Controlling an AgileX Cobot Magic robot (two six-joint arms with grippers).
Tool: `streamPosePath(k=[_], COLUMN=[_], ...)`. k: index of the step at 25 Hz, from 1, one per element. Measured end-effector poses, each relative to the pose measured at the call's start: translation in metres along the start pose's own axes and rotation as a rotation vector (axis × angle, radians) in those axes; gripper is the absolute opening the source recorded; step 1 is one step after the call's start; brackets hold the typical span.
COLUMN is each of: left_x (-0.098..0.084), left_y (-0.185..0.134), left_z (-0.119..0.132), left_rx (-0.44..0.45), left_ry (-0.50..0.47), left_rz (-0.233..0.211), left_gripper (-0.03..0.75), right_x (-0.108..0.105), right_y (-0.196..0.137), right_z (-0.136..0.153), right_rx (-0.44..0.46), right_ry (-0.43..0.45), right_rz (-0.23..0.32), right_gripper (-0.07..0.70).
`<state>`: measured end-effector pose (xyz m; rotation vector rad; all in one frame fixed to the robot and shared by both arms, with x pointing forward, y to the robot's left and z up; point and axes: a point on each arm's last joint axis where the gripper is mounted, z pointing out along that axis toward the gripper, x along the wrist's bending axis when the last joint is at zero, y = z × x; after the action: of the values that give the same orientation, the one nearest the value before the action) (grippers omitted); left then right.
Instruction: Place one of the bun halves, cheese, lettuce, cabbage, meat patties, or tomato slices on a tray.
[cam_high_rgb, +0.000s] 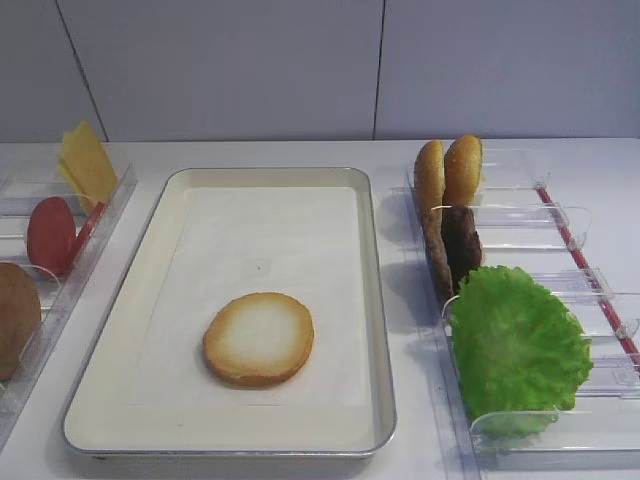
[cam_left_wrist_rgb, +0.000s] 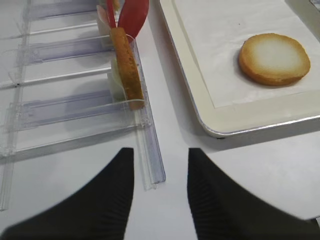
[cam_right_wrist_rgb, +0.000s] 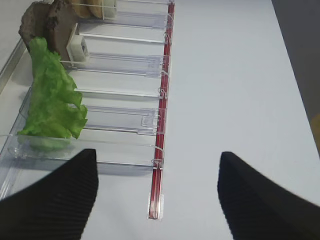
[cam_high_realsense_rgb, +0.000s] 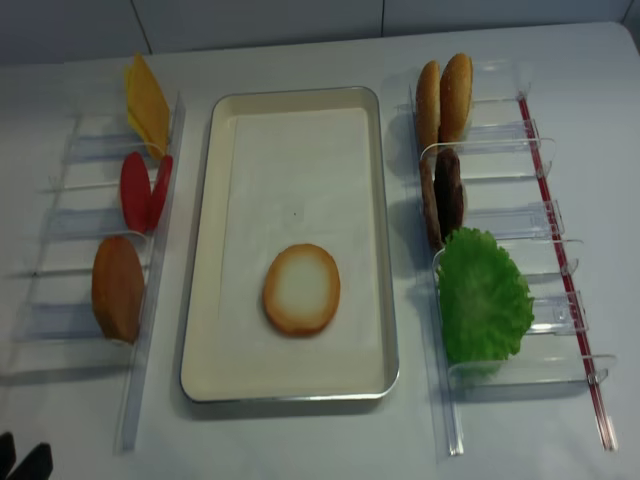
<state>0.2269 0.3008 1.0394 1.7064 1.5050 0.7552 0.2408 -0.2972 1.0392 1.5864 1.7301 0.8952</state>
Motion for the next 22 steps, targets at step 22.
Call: streamPosePath(k=[22], left_x=[-0.0017], left_y=[0.0003], left_z=[-0.0002], left_rx=[-0.015], left_ry=[0.113], left_rz=[-0.074], left_gripper=[0.227], right_x=[0.0], right_y=[0.0], right_z=[0.0], right_rx=[0.0], right_ry=[0.0], right_rz=[0.004], right_gripper=[0.522])
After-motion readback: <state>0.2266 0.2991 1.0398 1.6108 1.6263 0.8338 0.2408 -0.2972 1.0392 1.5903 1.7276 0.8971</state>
